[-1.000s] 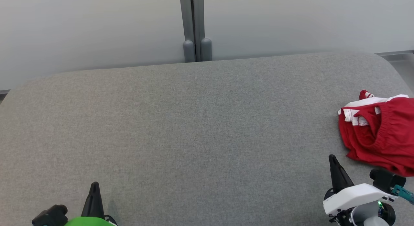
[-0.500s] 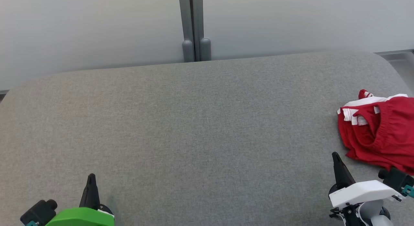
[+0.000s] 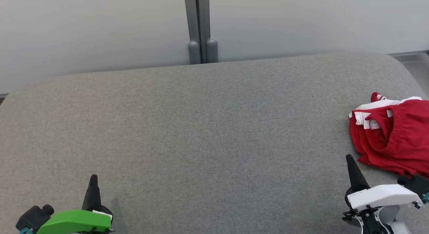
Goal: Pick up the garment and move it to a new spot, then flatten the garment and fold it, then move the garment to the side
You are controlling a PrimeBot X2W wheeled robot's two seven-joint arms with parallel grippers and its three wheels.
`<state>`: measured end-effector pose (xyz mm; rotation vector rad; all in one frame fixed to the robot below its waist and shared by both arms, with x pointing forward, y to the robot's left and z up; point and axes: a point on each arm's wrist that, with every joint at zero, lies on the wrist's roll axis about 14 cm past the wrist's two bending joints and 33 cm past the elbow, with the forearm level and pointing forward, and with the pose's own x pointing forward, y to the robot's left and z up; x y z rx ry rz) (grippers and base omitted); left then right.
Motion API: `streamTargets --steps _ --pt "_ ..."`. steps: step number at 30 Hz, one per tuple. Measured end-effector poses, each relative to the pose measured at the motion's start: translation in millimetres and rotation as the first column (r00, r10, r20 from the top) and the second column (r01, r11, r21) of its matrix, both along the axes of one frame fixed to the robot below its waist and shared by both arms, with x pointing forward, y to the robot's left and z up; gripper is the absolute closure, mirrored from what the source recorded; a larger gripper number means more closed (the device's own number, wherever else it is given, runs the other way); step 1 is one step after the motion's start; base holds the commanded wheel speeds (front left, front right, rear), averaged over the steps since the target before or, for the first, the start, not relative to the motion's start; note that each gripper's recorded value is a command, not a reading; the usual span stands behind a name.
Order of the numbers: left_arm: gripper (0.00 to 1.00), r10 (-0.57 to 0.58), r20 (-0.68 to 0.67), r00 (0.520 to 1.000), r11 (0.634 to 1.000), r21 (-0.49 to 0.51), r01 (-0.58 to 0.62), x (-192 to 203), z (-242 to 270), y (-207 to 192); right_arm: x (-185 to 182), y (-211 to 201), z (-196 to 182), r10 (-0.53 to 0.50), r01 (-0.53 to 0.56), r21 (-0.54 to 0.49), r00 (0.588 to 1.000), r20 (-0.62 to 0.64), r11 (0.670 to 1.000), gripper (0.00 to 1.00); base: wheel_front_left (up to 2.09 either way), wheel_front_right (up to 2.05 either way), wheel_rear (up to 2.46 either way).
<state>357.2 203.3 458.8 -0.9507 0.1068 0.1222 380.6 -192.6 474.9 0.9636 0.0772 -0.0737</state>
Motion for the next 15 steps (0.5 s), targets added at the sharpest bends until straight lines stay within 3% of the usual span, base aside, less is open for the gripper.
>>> streamTargets --steps 15 --pt "1.00 0.014 0.026 1.000 0.987 -0.160 -0.010 7.5 8.9 0.2 2.7 -1.6 6.4 -0.010 0.008 0.158 1.000 0.015 0.987 1.00 0.00 0.00 0.00"
